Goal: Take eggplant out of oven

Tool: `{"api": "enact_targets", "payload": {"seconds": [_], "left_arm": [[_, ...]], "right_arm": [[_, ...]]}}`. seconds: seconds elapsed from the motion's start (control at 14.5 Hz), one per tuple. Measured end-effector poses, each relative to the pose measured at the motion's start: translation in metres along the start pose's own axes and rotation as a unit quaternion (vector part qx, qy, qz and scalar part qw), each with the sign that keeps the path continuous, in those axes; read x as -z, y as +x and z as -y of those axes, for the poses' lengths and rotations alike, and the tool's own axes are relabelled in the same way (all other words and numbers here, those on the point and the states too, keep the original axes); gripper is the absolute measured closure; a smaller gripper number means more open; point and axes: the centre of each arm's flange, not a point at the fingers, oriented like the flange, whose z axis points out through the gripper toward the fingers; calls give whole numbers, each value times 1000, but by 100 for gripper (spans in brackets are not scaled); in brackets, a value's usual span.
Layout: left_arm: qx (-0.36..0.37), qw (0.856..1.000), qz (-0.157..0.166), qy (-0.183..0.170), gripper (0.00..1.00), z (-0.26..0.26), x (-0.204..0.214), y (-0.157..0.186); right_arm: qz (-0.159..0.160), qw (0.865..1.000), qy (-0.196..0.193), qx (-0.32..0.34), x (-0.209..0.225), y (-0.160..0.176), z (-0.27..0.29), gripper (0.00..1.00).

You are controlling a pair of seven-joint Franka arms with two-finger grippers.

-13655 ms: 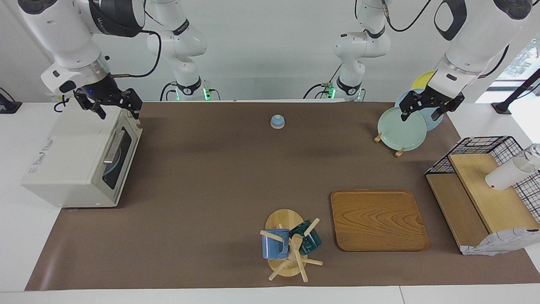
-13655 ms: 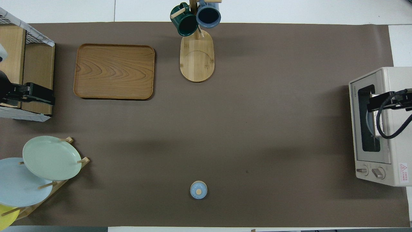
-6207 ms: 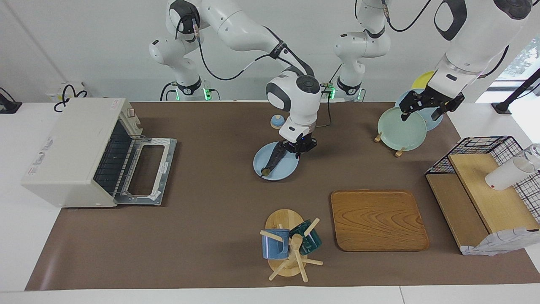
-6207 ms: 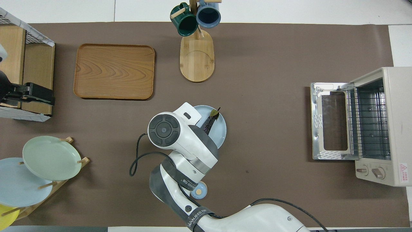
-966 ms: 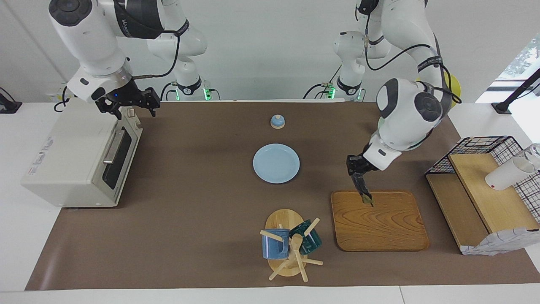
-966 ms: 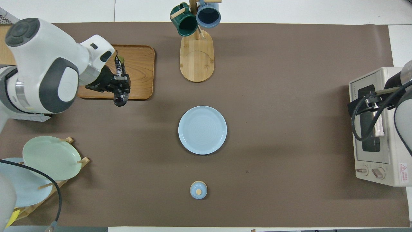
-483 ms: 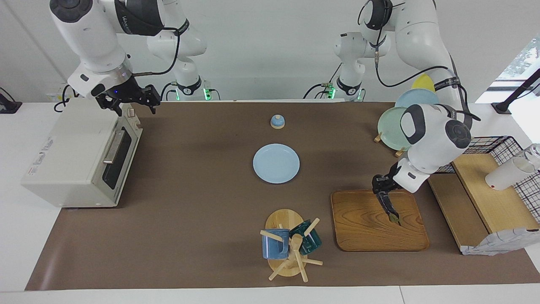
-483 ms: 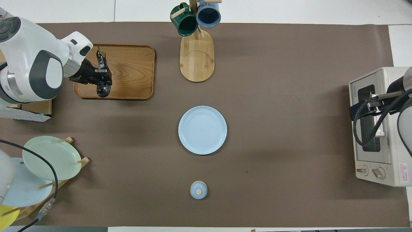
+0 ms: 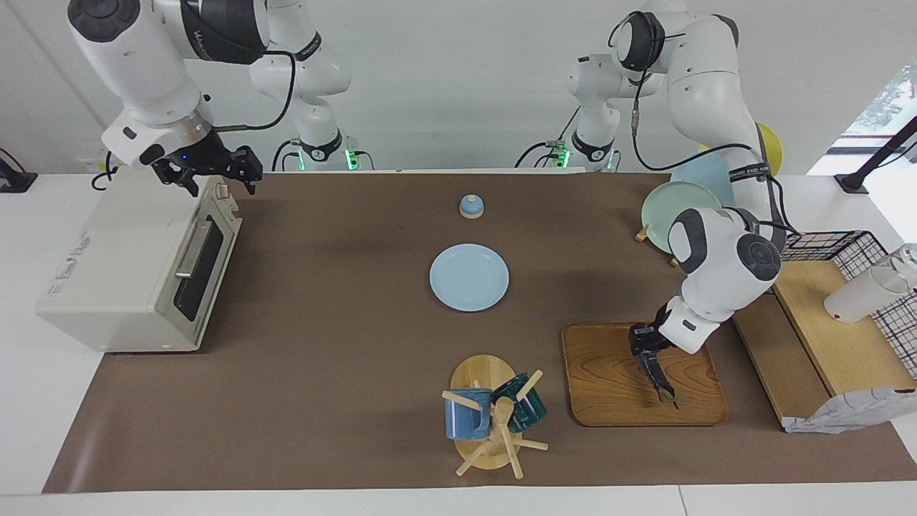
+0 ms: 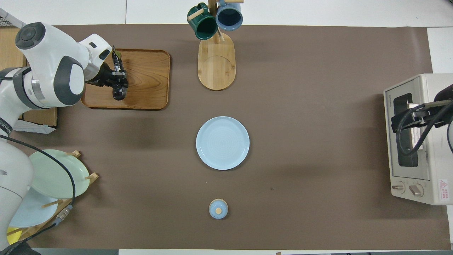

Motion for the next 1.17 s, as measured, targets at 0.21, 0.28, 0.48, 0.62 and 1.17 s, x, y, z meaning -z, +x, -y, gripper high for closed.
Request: {"api": "enact_targets", "payload": {"seconds": [0.21, 0.28, 0.48, 0.62, 1.17], "left_arm": [[-2, 1000, -1, 1, 60, 0, 0, 0], [-6, 1000, -1, 4, 52, 0, 1, 0], [-13, 1000, -11, 8, 22, 1, 11, 4], [-11, 1000, -21, 8, 1, 4, 36, 6], [13, 999, -28, 15, 0, 16, 227, -64]], "right_arm": [[-3, 1000, 0, -4, 0, 0, -4, 0], [-11, 1000, 0, -5, 1, 2, -5, 0], [-21, 1000, -1, -6, 5, 3, -7, 0], [-22, 1000, -1, -6, 6, 3, -7, 0], [-24, 999, 13, -25, 5, 1, -26, 0]]}}
